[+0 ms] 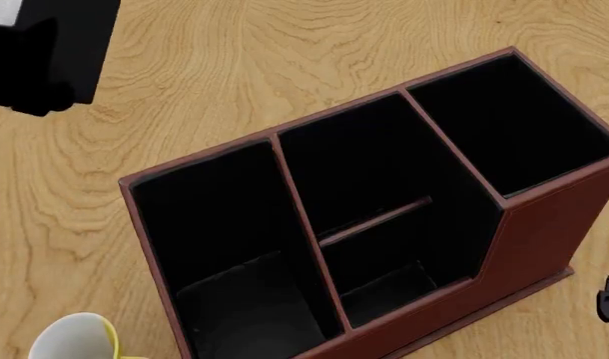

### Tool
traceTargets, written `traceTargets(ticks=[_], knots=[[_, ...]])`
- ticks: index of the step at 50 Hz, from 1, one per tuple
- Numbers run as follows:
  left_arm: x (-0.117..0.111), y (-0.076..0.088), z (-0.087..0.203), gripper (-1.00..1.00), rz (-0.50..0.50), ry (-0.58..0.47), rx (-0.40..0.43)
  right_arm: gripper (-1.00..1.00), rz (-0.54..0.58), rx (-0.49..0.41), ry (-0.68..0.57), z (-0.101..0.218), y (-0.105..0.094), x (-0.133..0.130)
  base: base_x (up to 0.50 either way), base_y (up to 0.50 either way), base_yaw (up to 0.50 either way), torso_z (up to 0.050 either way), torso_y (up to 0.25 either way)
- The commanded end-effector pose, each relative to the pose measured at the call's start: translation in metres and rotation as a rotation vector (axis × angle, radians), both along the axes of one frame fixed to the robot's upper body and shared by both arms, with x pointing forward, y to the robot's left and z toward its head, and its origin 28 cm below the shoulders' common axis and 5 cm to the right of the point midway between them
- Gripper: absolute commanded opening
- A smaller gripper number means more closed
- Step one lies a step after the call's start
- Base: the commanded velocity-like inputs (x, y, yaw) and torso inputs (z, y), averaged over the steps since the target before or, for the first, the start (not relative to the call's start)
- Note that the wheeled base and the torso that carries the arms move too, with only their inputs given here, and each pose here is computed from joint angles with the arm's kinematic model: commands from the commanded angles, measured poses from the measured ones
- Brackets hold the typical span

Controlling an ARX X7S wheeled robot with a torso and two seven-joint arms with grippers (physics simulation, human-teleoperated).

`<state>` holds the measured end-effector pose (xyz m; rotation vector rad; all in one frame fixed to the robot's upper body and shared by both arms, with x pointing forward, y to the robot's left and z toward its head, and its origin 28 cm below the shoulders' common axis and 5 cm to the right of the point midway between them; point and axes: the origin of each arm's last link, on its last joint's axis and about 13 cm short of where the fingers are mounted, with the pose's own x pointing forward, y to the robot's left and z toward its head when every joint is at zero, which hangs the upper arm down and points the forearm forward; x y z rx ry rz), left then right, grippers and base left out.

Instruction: Pick up the book and place it in the back compartment of the caddy.

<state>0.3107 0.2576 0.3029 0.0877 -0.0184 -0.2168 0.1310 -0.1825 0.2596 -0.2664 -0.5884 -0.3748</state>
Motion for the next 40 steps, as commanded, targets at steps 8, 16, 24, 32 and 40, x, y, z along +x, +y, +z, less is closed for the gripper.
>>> traceTargets(ticks=[8,16,24,32,40], knots=[[-0.015,-0.01,0.03,-1.0,-0.181,-0.029,0.048,1.0,0.001,-0.001,-0.004,0.002,0.001,-0.001,0.0,0.0,0.0,0.002,0.003],[-0.02,-0.019,0.036,-1.0,-0.282,-0.029,0.093,1.0,0.003,-0.003,-0.004,0.002,0.002,-0.001,0.0,0.0,0.0,0.0,0.001],[-0.025,-0.031,0.046,-1.0,-0.359,-0.024,0.135,1.0,0.004,-0.002,-0.003,0.001,0.001,-0.001,0.0,0.0,0.0,0.0,0.001],[-0.032,-0.044,0.054,-1.0,-0.447,-0.011,0.169,1.0,0.002,0.001,-0.002,0.0,0.0,-0.003,0.0,0.0,0.0,0.0,0.003],[-0.033,-0.056,0.055,-1.0,-0.496,0.01,0.195,1.0,-0.001,0.005,-0.007,0.0,-0.001,-0.006,0.0,0.0,0.0,0.0,0.001]])
